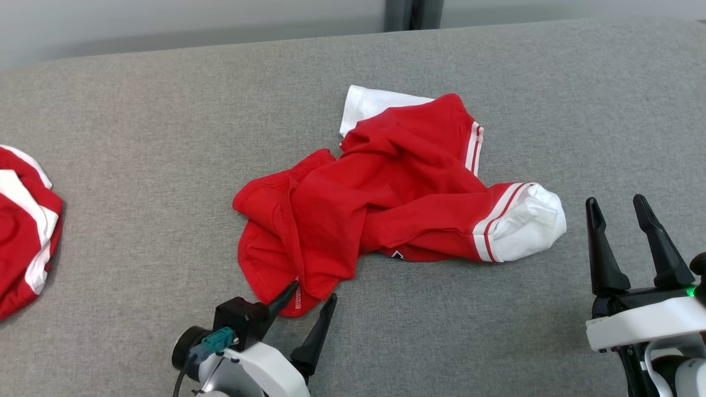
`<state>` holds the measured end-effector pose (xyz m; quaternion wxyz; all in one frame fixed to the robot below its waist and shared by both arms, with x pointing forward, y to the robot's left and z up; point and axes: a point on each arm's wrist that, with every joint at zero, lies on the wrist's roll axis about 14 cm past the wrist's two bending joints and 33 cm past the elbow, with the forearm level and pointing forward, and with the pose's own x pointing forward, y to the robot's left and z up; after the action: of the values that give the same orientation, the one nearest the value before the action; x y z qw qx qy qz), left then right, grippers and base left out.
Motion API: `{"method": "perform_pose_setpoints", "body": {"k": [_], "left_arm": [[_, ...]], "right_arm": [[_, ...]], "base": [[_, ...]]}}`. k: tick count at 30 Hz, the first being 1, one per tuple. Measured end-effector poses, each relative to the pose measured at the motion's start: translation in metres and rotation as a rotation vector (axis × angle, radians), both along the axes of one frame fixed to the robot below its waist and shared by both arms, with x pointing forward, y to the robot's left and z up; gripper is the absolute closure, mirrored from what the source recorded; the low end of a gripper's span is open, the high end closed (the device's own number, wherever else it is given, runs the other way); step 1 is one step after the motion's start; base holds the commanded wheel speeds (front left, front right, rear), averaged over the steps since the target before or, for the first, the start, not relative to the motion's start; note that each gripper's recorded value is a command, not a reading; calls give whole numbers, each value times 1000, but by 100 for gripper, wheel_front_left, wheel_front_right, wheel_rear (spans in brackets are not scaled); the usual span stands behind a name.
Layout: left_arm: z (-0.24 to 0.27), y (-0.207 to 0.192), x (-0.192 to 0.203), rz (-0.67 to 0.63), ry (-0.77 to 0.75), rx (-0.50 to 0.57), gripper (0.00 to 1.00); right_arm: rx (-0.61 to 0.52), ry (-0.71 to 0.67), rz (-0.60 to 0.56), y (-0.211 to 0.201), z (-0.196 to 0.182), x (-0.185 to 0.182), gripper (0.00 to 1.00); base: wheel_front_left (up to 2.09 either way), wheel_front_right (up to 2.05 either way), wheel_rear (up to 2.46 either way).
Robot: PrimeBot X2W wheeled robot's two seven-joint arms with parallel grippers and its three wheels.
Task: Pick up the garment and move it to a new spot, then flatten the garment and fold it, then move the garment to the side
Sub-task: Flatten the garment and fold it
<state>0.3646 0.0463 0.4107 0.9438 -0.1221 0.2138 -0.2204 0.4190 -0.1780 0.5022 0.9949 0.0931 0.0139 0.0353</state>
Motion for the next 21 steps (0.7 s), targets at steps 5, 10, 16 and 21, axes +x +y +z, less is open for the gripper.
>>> {"method": "perform_pose_setpoints", "body": {"k": [5,10,16,21], "left_arm": [[-16,0,2,-12,69,-4,100],[-3,11,19,19,30,-18,100],[46,28,39,54,-107,-53,100],[80,48,46,114,-180,-73,100]], "right_arm": [[6,1,-15,-5,-3,1,0],[12,2,-24,-7,-6,3,0],[22,-6,-22,-6,-5,6,0],[43,-14,-8,0,-4,9,0]], "base": [[0,0,0],[0,0,0],[0,0,0],[0,0,0]]}}
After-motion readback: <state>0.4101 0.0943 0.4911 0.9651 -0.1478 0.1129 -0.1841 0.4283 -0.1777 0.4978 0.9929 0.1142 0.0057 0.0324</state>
